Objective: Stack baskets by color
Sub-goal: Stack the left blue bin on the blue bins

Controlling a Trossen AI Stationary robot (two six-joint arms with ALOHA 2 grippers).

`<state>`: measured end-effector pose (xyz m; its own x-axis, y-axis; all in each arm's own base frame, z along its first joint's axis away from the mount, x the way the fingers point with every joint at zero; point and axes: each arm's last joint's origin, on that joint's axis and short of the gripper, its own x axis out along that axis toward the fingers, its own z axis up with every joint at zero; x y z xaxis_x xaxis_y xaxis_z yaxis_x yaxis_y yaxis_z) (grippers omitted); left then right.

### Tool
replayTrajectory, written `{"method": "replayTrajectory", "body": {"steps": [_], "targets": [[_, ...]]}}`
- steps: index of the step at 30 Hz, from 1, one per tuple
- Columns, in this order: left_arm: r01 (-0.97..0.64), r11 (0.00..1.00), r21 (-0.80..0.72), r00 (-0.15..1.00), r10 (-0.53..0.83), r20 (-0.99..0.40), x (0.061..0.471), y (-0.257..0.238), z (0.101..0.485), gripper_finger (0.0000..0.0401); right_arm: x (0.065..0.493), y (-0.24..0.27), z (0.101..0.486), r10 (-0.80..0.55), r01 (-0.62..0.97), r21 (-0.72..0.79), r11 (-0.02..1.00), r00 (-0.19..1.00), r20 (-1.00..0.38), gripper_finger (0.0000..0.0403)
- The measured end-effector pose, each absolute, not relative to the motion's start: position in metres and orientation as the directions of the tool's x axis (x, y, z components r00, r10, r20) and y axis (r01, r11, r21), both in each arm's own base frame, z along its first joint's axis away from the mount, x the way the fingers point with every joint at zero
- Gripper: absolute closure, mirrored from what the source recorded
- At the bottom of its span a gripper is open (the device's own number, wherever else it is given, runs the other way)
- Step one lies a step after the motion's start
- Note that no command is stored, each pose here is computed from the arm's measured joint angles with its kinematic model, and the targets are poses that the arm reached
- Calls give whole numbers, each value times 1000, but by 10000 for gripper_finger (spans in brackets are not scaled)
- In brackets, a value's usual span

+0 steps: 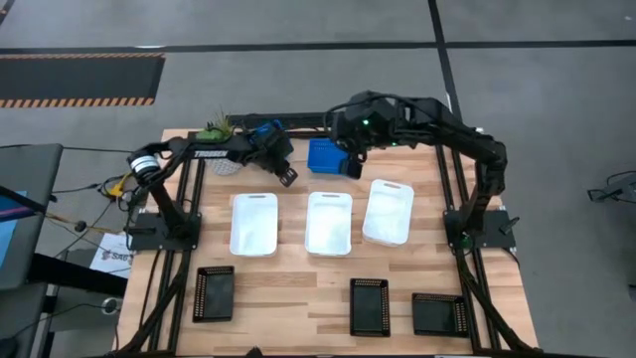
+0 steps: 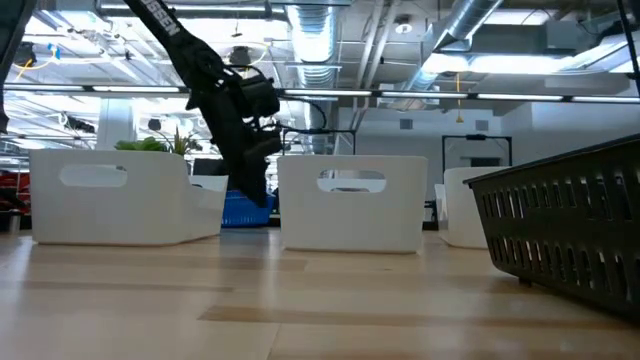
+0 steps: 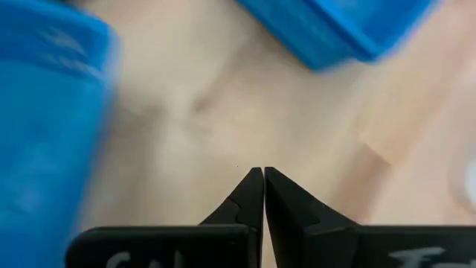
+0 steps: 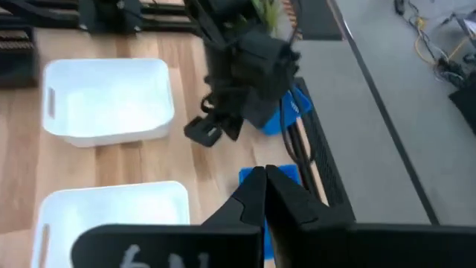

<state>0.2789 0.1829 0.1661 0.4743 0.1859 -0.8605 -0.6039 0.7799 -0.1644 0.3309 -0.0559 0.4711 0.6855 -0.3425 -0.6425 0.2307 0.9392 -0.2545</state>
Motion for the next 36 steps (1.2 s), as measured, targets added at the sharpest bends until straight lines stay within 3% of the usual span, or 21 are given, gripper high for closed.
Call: {"method": "replayTrajectory", "body": {"steps": [3,7,9,12,15,20,27,36], "targets": [[-559,790,-252,525,102,-845,284,175,168,401,330,-49,474,-330,215,-254,943,700,-633,385],[-482,843,-240,591,111,-799,290,151,200,401,332,-43,472,-317,196,-255,947,701,-639,389],[-524,848,-81,548,263,-794,288,144,217,401,332,-42,473,-314,192,-256,948,706,-635,387],[-655,730,197,373,539,-755,277,152,226,401,332,-42,473,-314,190,-257,948,705,-635,382],[-682,684,260,308,590,-746,270,167,223,401,332,-42,473,-315,192,-257,947,707,-633,379],[-690,668,280,213,557,-803,264,193,193,401,332,-42,473,-315,191,-259,947,709,-631,384],[-709,659,252,187,521,-833,260,214,171,401,332,-42,473,-314,193,-255,947,709,-632,383],[-648,761,-37,316,225,-922,260,204,160,401,333,-37,473,-302,179,-252,951,712,-634,384]]}}
